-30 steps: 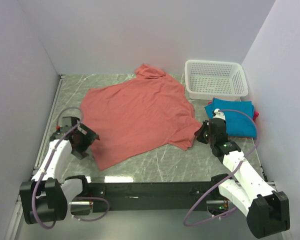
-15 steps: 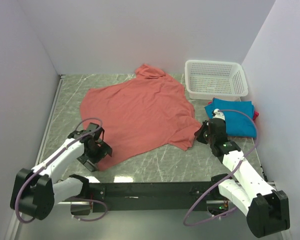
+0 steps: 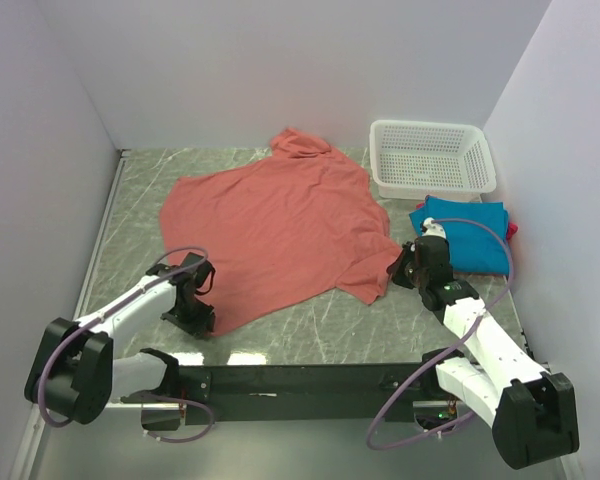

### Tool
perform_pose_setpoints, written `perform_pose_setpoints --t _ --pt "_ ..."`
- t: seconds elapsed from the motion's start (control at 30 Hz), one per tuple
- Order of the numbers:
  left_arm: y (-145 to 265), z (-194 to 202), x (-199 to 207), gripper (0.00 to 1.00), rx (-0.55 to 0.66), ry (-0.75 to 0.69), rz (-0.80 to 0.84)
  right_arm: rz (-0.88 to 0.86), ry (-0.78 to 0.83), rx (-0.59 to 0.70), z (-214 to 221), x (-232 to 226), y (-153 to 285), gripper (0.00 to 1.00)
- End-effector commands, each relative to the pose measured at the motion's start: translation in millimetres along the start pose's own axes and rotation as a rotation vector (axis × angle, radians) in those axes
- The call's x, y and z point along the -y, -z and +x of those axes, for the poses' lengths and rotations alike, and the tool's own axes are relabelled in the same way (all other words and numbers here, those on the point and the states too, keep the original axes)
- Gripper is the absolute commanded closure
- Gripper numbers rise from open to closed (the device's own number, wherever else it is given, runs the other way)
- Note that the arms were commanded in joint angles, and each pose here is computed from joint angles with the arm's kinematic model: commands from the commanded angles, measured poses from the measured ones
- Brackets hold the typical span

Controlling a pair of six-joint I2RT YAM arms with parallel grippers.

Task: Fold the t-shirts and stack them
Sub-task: Flatten the tshirt out

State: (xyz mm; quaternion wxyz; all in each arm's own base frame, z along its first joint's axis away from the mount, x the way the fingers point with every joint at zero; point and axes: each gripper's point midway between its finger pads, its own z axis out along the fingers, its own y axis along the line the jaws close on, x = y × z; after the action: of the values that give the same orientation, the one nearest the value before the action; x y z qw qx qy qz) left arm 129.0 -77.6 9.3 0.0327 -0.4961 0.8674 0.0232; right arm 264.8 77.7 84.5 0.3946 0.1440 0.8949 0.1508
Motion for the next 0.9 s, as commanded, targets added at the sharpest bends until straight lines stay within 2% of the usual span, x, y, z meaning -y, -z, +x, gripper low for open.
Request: perform_pose_setpoints --t 0.0,0.03,0.07,0.2,0.33,0.43,0.53,0.67,0.8,0.87 --pt "-16.6 -0.7 -10.2 0.75 0.017 0.023 -0.057 -0.027 0.006 0.031 -11.3 -6.6 2.0 1.00" --pt "-16.7 -1.8 -10.2 0.84 0.023 0.029 -0.060 -0.043 0.003 0.025 -9.8 -9.2 2.8 1.00" --pt "-16.8 -4.3 -11.7 0.99 0.038 0.034 -0.068 -0.051 -0.001 0.020 -7.9 -10.2 3.3 1.00" --pt "-2.2 -30.4 -7.7 0.99 0.162 0.087 -0.071 -0.111 -0.004 -0.052 9.4 -18.3 11.7 1.00" --pt "17.6 -66.6 -6.2 0.99 0.257 0.167 -0.068 -0.160 -0.027 -0.183 48.6 -23.4 33.3 1.00" --pt "18.5 -79.8 -8.9 0.99 0.234 0.210 -0.046 -0.161 -0.061 -0.272 79.4 -21.0 54.1 1.00" --pt "18.7 -81.6 -11.7 0.99 0.213 0.223 -0.043 -0.296 -0.066 -0.368 109.5 -57.3 85.1 1.00" --pt "24.8 -83.0 -12.2 0.99 0.214 0.232 -0.052 -0.294 -0.091 -0.489 141.0 -67.0 107.3 1.00" --pt "32.8 -80.4 -17.3 0.99 0.208 0.228 -0.057 -0.293 -0.099 -0.504 148.4 -74.4 123.3 1.00" --pt "34.7 -76.9 -12.8 0.99 0.191 0.222 -0.017 -0.270 -0.093 -0.452 138.4 -75.1 121.9 1.00"
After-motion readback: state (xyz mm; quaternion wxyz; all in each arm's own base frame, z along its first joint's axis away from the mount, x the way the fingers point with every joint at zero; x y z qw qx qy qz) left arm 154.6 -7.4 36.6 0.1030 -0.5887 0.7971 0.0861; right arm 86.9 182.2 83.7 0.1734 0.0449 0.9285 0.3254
